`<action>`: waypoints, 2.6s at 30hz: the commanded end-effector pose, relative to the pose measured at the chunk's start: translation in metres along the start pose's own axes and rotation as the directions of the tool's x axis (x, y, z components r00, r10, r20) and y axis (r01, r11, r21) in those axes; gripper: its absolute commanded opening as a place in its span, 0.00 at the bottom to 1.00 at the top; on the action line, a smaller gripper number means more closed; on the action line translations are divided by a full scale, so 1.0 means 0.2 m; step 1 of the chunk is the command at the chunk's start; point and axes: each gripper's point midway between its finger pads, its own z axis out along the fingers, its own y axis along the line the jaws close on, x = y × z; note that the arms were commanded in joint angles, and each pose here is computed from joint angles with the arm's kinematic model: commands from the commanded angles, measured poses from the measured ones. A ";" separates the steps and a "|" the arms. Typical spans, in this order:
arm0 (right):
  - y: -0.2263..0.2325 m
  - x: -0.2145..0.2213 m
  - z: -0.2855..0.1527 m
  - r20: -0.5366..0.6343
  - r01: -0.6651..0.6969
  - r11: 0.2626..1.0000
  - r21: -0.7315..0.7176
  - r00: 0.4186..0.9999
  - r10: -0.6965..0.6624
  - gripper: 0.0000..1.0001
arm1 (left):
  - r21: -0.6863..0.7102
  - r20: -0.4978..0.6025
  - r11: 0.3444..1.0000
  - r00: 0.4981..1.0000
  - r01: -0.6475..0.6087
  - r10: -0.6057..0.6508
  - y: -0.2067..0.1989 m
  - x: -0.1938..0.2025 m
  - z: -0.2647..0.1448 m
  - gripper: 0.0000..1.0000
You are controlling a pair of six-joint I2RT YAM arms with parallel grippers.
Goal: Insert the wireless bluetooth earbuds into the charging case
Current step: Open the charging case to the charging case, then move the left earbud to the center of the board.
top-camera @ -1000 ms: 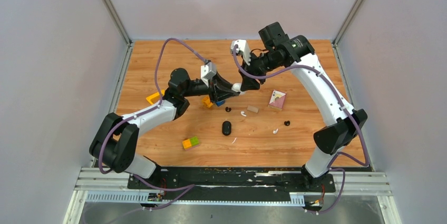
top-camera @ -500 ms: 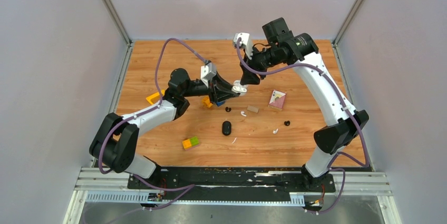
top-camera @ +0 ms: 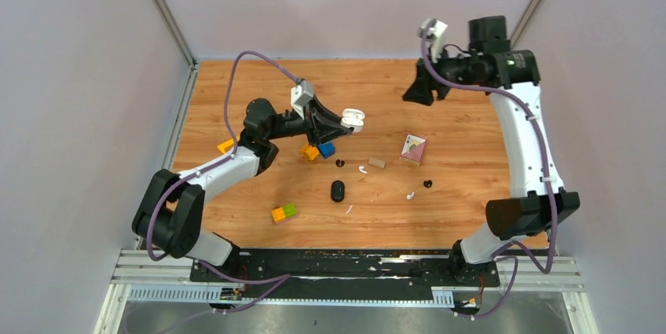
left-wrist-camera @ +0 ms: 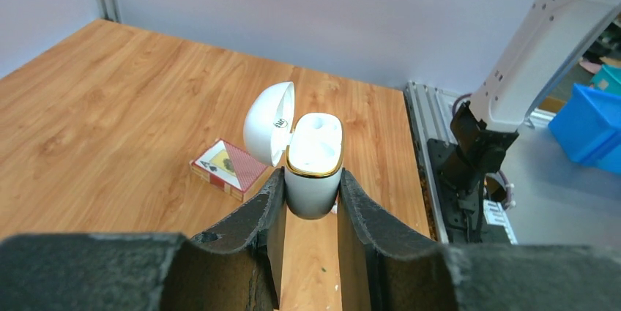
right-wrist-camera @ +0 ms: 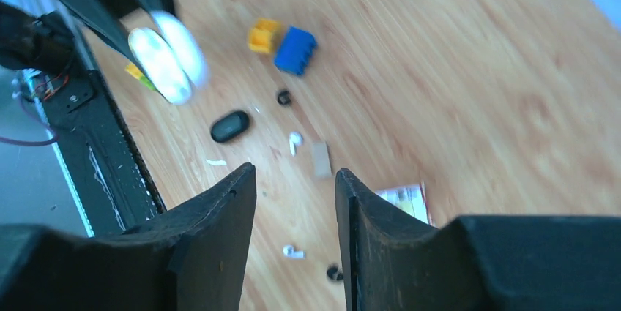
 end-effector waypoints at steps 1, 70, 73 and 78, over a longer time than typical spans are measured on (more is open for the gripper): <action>-0.13 0.20 -0.18 0.027 -0.129 0.990 0.058 0.991 0.128 0.44 | 0.000 0.114 0.999 0.992 -0.045 0.045 -0.04 -0.35 -0.02 0.00; -0.05 1.26 1.09 -0.325 0.462 0.646 -0.608 0.597 -0.733 0.41 | -0.327 0.123 0.945 0.991 -0.005 0.048 0.20 -0.57 -0.46 0.00; -0.06 1.27 1.10 -0.327 0.487 0.640 -0.595 0.580 -0.746 0.40 | -0.327 0.123 0.945 0.991 -0.003 0.045 0.20 -0.56 -0.46 0.00; -0.06 1.28 1.09 -0.335 0.491 0.637 -0.595 0.568 -0.751 0.39 | -0.330 0.125 0.944 0.991 -0.001 0.044 0.19 -0.56 -0.46 0.00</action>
